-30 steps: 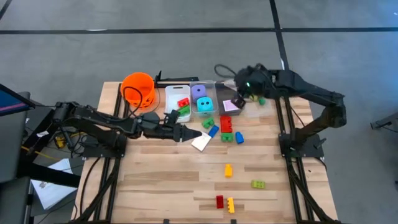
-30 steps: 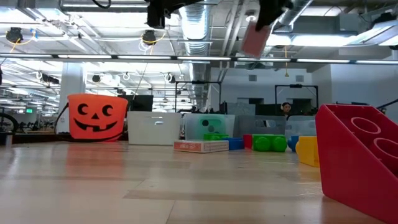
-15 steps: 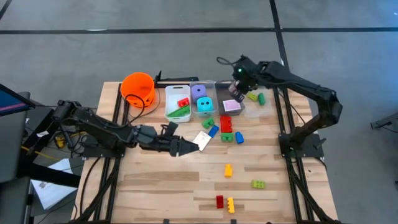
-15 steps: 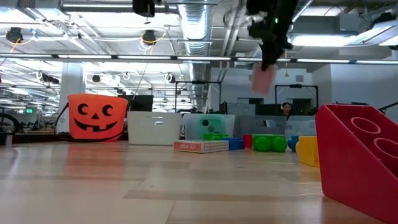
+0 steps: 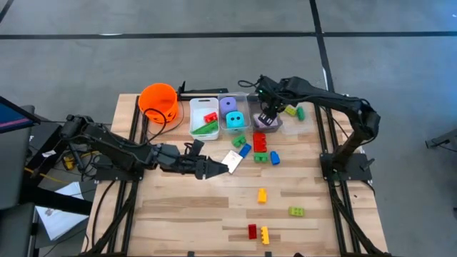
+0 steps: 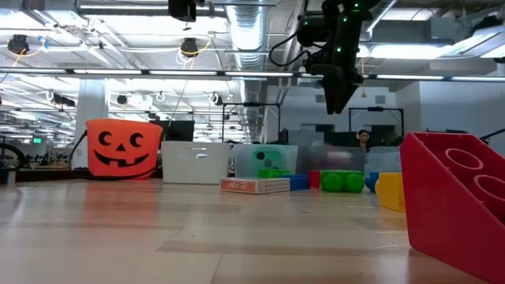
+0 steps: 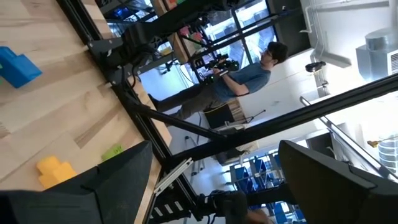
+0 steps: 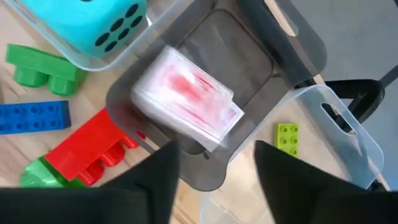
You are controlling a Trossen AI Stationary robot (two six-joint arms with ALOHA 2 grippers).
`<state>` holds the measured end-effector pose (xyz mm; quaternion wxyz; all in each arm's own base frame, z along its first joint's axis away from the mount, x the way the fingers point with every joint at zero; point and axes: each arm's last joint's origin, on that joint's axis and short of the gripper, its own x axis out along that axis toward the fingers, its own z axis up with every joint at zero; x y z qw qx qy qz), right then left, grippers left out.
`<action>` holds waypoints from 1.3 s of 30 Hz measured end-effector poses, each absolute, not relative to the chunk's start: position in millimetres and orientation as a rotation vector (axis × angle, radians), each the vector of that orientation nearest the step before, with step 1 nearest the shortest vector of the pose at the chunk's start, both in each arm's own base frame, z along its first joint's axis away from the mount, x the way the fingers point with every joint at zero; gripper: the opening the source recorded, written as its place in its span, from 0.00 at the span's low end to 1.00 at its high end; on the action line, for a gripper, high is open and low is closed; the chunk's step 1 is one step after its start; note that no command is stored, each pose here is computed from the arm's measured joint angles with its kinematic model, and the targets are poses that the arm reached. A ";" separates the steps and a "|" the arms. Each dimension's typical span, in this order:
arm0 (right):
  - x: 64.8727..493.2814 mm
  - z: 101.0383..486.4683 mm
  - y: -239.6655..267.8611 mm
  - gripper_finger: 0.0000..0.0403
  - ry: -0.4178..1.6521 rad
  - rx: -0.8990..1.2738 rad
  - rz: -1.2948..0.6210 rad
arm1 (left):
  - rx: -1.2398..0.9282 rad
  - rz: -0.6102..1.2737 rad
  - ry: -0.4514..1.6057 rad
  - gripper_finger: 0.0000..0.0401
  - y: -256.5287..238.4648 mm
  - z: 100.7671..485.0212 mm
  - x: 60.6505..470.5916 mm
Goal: Pick & Place Toys
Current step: Put the red deck of cards into the black bin, then put the 2 stud green game piece into the white bin
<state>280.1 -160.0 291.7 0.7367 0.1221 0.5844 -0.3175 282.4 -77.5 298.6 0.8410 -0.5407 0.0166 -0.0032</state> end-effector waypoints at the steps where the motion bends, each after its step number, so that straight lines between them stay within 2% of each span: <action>1: 281.4 290.2 -159.6 0.53 1.289 0.267 -0.694 | -1.143 -0.007 0.035 0.85 -77.5 298.5 282.4; 5: 282.7 290.3 -156.9 0.67 1.286 0.272 -0.696 | -1.142 -0.006 0.036 0.85 -77.5 298.4 282.4; 8: 283.9 293.1 -146.9 0.72 1.282 0.285 -0.696 | -1.142 -0.006 0.037 0.85 -77.5 298.4 282.4; 13: 288.9 314.1 -103.6 0.73 1.178 0.269 -0.638 | -1.136 0.009 0.052 0.85 -76.3 296.4 282.6; 19: 292.4 342.1 -19.9 0.73 0.972 0.254 -0.550 | -1.079 0.029 0.087 0.85 -76.2 292.5 282.4; 25: 285.0 353.2 66.3 0.73 0.778 0.251 -0.514 | -0.846 0.039 0.082 0.85 -75.7 292.1 282.4; 29: 274.6 350.4 107.2 0.73 0.737 0.330 -0.491 | -0.574 0.193 0.081 0.81 -76.6 287.3 279.8; 35: 260.1 351.5 134.5 0.73 0.645 0.455 -0.533 | -0.139 0.330 0.223 0.78 -72.9 273.3 276.6; 39: 253.7 354.3 139.8 0.73 0.565 0.504 -0.585 | -0.062 0.368 0.263 0.79 -64.0 268.5 279.6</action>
